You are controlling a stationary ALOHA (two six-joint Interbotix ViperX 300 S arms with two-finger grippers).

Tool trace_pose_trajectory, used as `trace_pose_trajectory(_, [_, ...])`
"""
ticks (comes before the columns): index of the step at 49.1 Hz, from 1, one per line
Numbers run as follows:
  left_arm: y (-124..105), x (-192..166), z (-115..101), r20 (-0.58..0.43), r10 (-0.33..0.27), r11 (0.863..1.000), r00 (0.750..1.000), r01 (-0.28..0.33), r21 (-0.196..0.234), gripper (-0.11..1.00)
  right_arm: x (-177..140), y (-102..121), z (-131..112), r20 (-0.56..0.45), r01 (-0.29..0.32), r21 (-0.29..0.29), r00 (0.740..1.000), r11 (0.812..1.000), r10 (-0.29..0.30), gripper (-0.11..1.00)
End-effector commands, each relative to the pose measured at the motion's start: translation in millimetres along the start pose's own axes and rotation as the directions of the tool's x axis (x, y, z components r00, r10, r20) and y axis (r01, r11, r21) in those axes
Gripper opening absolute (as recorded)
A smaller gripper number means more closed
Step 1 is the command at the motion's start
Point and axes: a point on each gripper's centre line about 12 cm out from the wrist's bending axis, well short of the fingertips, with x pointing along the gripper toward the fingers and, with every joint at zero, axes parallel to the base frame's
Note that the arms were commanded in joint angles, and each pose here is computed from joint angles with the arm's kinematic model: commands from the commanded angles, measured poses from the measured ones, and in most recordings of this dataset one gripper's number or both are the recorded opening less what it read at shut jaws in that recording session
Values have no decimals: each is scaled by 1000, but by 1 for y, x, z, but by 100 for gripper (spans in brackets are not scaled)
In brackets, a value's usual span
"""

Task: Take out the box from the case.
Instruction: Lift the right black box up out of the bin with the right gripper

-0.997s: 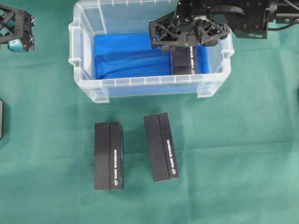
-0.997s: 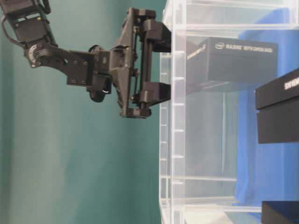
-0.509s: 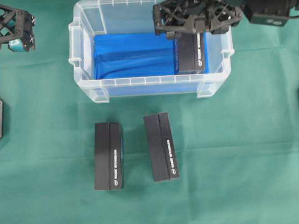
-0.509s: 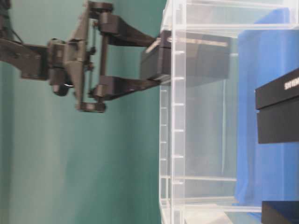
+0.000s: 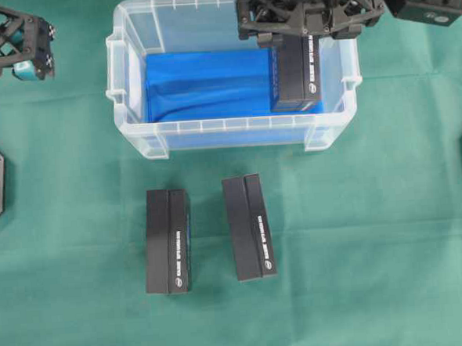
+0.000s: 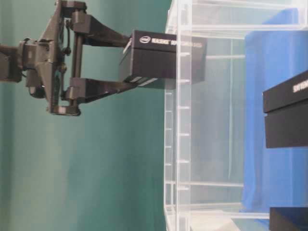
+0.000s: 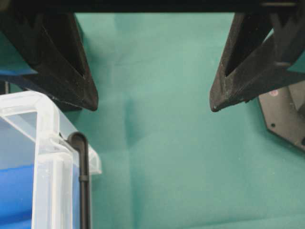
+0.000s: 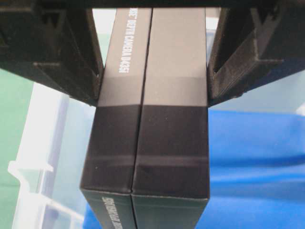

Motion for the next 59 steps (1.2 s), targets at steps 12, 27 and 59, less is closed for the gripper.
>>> trace_pose_trajectory(12, [0,-6,1,12,-20,1000,1000,20,-2,96,-45,-5,2,5,-46,7,999,999,46,65])
trace_pose_trajectory(27, [-1,-6,0,11,-22,1000,1000,22,-2,96,-62,-5,5,7,-52,17,999,998,52,65])
trace_pose_trajectory(59, [0,-6,1,11,-20,1000,1000,20,-3,96,-71,-5,5,9,-54,16,999,998,54,65])
